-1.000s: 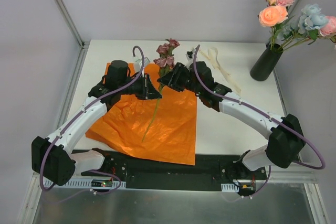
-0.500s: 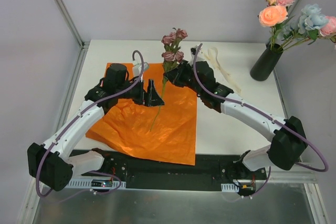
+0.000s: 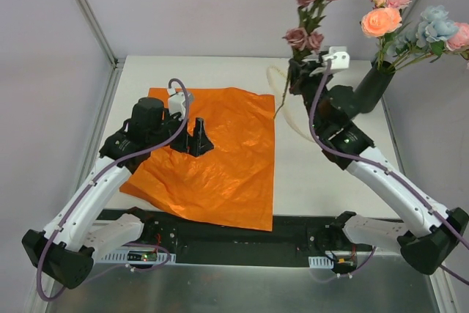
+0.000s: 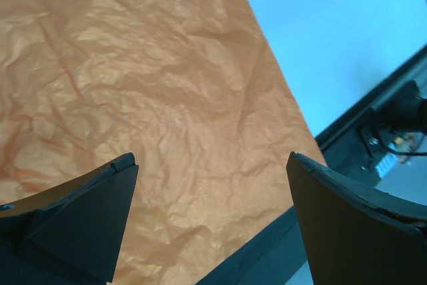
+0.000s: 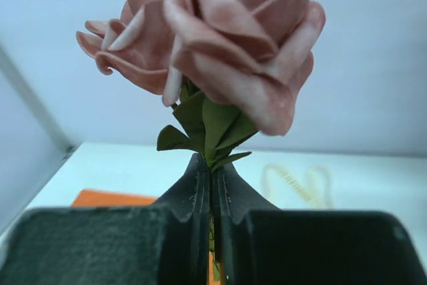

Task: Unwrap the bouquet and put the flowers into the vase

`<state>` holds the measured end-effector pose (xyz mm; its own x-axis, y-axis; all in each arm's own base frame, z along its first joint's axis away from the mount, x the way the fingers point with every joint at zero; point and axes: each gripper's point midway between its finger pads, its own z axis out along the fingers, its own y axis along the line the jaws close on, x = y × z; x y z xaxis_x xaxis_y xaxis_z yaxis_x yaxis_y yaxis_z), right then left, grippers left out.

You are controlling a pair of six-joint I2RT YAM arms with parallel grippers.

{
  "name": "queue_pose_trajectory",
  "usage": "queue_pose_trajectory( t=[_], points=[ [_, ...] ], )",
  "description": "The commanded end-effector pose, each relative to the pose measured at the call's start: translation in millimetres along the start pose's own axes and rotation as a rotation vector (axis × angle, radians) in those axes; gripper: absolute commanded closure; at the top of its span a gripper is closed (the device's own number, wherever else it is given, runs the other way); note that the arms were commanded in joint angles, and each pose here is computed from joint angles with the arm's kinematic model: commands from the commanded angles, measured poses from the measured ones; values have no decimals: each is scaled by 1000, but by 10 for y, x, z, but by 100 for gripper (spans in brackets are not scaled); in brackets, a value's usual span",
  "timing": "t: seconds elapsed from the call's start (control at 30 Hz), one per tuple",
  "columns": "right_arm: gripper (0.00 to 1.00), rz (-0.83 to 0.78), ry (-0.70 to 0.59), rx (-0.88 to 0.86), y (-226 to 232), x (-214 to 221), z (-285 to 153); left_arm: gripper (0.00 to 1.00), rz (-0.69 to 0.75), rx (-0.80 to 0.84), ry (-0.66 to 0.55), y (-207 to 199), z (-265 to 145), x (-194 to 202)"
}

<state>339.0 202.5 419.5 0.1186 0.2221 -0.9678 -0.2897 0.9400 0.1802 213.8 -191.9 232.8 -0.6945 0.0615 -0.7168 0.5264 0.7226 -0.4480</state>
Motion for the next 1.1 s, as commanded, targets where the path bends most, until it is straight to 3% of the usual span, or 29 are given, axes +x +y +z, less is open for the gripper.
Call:
queue_pose_trajectory(
  t=[0.0,0.27,0.6,1.07],
  points=[
    [100,-145,-206,177,-564,-735,-134,1,35,-200,-39,373,-40,40],
    [100,-310,-327,411,-1366,-1395,-259,1,21,-257,-42,484,-16,30],
    [100,-452,-441,596,-2115,-1914,-375,1,26,-283,-63,523,-75,51],
    [100,-382,-478,639,-2624,-2037,12,1,37,-328,-79,602,-113,44]
  ],
)
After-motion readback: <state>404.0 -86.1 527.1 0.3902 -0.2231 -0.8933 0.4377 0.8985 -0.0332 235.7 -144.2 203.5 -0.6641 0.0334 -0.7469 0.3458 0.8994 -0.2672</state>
